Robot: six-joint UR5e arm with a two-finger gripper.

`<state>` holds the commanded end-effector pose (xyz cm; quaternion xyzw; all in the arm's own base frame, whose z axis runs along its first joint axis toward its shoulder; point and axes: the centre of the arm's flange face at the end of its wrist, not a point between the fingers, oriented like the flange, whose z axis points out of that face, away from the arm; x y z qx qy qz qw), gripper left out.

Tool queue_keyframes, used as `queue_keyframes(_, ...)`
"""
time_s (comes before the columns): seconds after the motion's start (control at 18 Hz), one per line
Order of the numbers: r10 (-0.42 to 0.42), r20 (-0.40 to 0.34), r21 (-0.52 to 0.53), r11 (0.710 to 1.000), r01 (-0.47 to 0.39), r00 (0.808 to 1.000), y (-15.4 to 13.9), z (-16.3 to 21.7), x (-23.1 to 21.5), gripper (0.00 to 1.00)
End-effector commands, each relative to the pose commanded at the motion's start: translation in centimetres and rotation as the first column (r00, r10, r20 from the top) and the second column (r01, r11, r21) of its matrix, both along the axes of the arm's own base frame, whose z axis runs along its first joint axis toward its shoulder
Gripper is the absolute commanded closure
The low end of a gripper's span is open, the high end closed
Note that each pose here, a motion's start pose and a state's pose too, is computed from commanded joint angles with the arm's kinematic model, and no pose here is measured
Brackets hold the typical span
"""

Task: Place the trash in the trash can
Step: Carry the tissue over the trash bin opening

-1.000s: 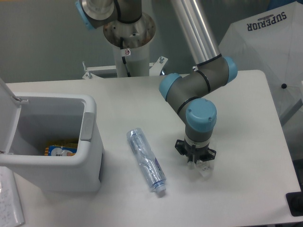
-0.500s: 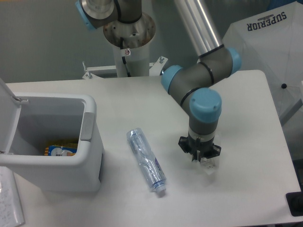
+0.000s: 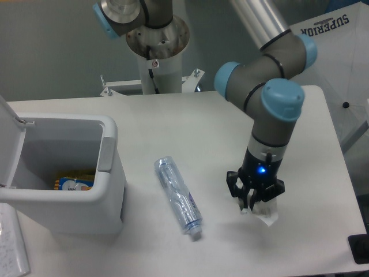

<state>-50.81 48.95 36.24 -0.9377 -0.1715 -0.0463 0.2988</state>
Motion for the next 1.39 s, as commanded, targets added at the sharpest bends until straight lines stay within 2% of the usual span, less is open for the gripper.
queue_keyframes(0.22,-0.002,0.058,0.127,0.992,-0.006,0.998,0.2,4.1,2.3,1.0)
queue_keyframes(0.56,-0.02,0.158,0.306,0.952,-0.029,0.987,0.7,12.3,7.5,1.0)
queue_keyframes(0.72,-0.074,0.174,0.35,0.937,0.009,0.982,1.7,15.1,11.8,1.0)
queue_keyframes(0.83,-0.11,0.158,0.363,0.931,0.046,0.981,2.0,16.7,15.2,1.0)
queue_keyframes(1.11,-0.222,0.151,0.366,0.918,0.154,0.963,4.1,17.5,23.2,0.99)
queue_keyframes(1.28,-0.267,0.168,0.357,0.914,0.194,0.949,5.1,16.7,26.3,0.9)
queue_keyframes(1.39,-0.275,0.193,0.341,0.919,0.199,0.942,5.5,15.6,27.6,0.88)
